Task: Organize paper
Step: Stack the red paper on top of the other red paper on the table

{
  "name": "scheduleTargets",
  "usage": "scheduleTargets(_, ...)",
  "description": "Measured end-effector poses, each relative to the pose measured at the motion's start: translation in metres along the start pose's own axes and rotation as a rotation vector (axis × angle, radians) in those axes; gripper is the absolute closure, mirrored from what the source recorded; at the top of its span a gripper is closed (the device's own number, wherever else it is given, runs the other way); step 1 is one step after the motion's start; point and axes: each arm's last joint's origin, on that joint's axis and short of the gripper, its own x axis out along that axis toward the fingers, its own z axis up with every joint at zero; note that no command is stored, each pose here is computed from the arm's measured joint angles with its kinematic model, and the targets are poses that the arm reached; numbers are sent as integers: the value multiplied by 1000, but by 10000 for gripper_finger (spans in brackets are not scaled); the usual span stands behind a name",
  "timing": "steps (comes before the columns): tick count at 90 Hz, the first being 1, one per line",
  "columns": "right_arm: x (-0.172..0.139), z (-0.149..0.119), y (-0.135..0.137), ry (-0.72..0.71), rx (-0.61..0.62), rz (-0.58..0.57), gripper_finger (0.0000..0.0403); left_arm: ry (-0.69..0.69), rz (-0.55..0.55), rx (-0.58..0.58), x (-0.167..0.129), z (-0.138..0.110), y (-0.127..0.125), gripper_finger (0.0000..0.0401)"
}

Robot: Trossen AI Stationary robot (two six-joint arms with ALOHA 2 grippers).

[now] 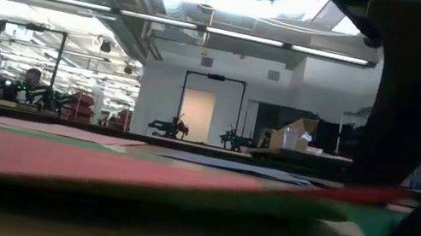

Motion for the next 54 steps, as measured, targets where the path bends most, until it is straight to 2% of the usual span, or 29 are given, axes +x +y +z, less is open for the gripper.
scheduleTargets(24,-3,3,-2,-21,13,6,363,0,-1,-1,0,0,0,401)
scheduleTargets(54,-3,3,-2,-29,17,8,374,1,-1,-1,0,0,0,401)
